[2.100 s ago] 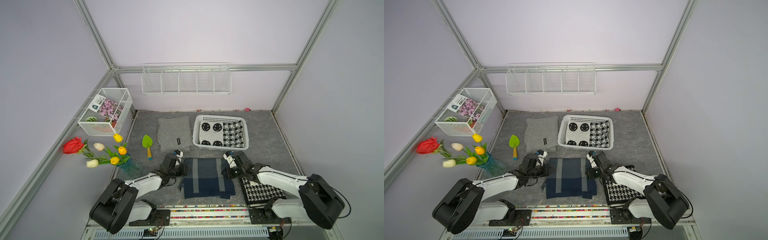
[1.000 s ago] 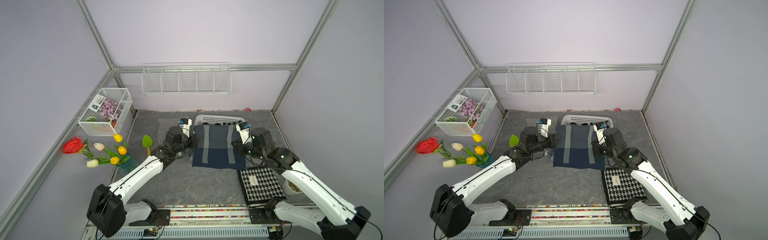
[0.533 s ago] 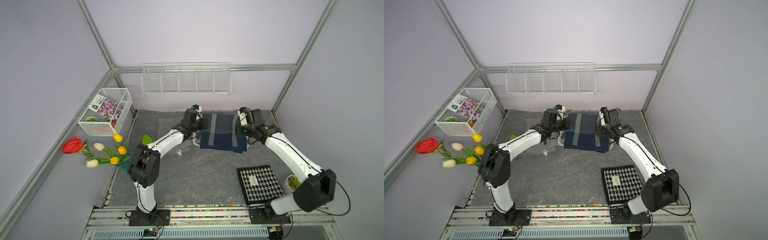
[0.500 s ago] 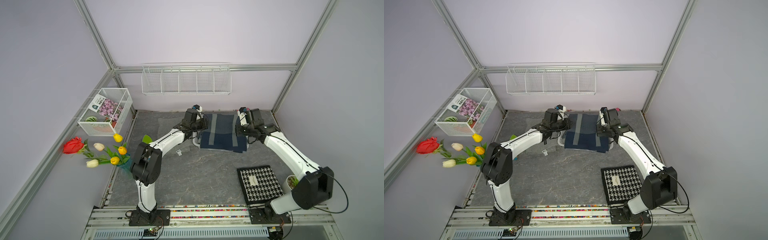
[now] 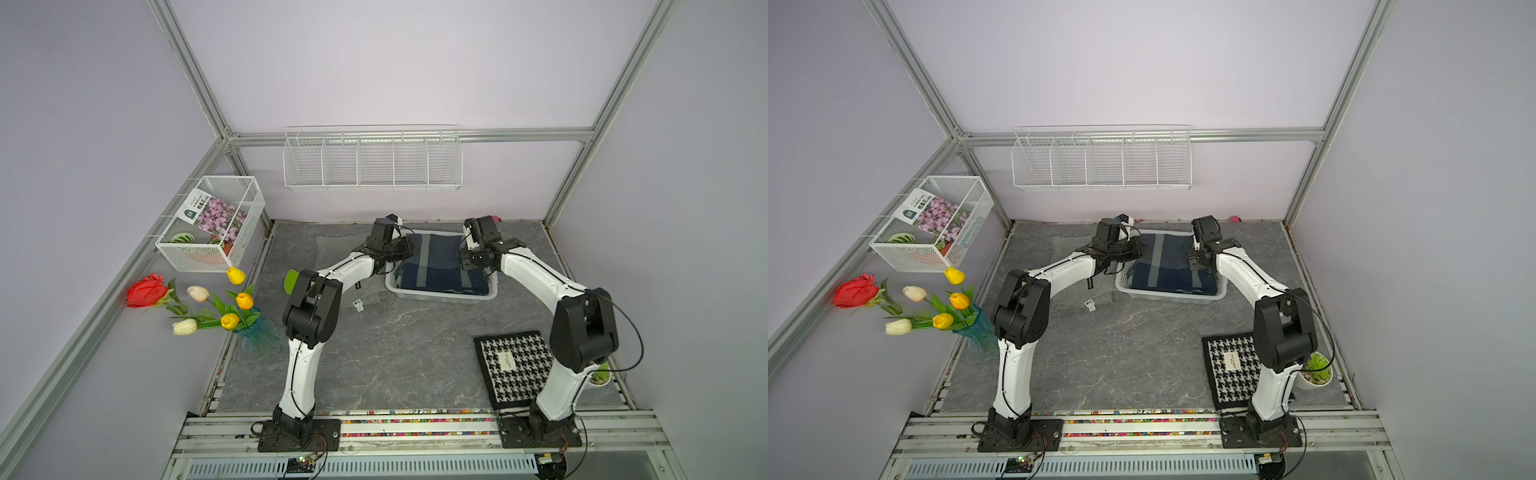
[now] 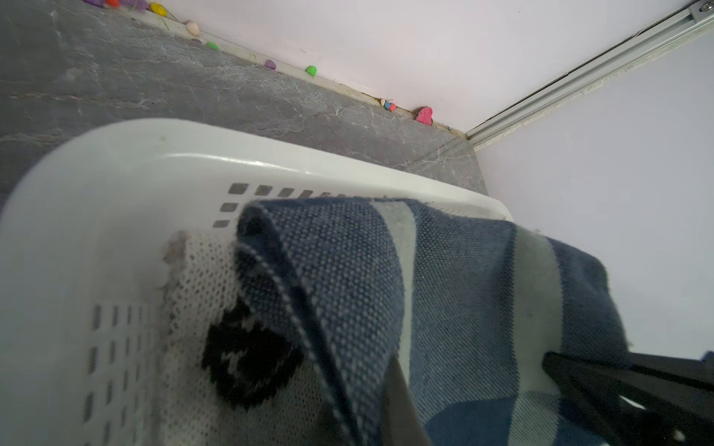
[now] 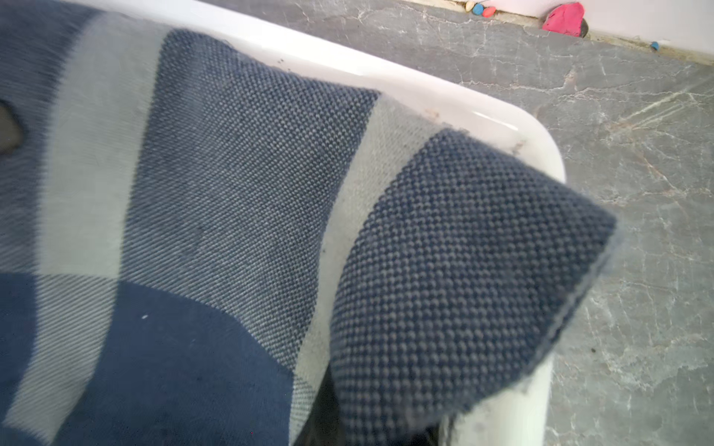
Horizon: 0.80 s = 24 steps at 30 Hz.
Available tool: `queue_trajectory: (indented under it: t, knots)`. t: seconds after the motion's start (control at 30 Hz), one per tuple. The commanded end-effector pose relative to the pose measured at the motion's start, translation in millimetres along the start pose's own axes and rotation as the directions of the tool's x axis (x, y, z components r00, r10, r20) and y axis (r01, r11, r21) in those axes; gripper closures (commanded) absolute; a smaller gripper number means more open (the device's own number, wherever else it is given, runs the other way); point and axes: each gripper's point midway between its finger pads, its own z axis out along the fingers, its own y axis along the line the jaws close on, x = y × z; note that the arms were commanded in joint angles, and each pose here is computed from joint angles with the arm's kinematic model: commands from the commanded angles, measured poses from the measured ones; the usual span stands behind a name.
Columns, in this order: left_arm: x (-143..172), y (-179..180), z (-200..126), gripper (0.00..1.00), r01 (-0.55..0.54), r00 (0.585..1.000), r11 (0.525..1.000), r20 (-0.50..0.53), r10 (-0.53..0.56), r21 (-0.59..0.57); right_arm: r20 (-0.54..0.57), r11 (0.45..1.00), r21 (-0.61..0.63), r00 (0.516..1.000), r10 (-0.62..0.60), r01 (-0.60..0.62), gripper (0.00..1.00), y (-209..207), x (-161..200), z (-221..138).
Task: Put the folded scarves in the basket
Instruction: Place the scarf in the basket.
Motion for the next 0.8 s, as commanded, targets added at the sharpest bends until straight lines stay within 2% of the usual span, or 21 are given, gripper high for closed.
queue_trajectory:
  t: [0.0, 0.03, 0.1, 0.13, 0.2, 0.3, 0.57, 0.77]
  knots:
    - [-16, 2, 1, 0.83, -0.033, 0.999, 0.999, 0.040, 0.034, -0.017, 0.003, 0.997, 0.065, 0.999, -0.035, 0.035, 1.00, -10, -7, 11]
    - [-15, 2, 2, 0.81, -0.035, 0.999, 0.999, 0.039, 0.035, -0.018, 0.004, 0.997, 0.071, 0.999, -0.035, 0.034, 0.97, -11, -7, 14]
    - [-15, 2, 2, 0.71, -0.038, 0.999, 0.999, 0.031, 0.039, -0.019, -0.001, 0.998, 0.064, 1.000, -0.030, 0.030, 0.73, -10, -6, 18]
    - [-15, 2, 1, 0.66, -0.037, 0.999, 0.999, 0.028, 0.037, -0.020, -0.012, 0.998, 0.061, 1.000, -0.023, 0.024, 0.65, -9, -5, 19]
    - [-14, 5, 0, 0.58, -0.032, 0.999, 0.999, 0.021, 0.033, -0.042, -0.034, 0.998, 0.070, 0.999, -0.007, 0.009, 0.56, -11, -1, 18]
    - [-16, 5, -4, 0.54, -0.047, 0.998, 0.997, 0.030, 0.048, -0.059, -0.022, 0.994, 0.112, 1.000, 0.020, -0.017, 0.54, -19, -2, 5]
    - [-23, -2, -20, 0.52, -0.059, 0.996, 0.995, 0.065, 0.064, -0.077, 0.039, 0.982, 0.189, 0.999, 0.021, -0.028, 0.50, -33, -4, -32]
    - [-29, -11, -34, 0.49, -0.073, 0.994, 0.994, 0.074, 0.079, -0.081, 0.063, 0.981, 0.192, 0.997, -0.032, 0.019, 0.50, -16, -5, -46]
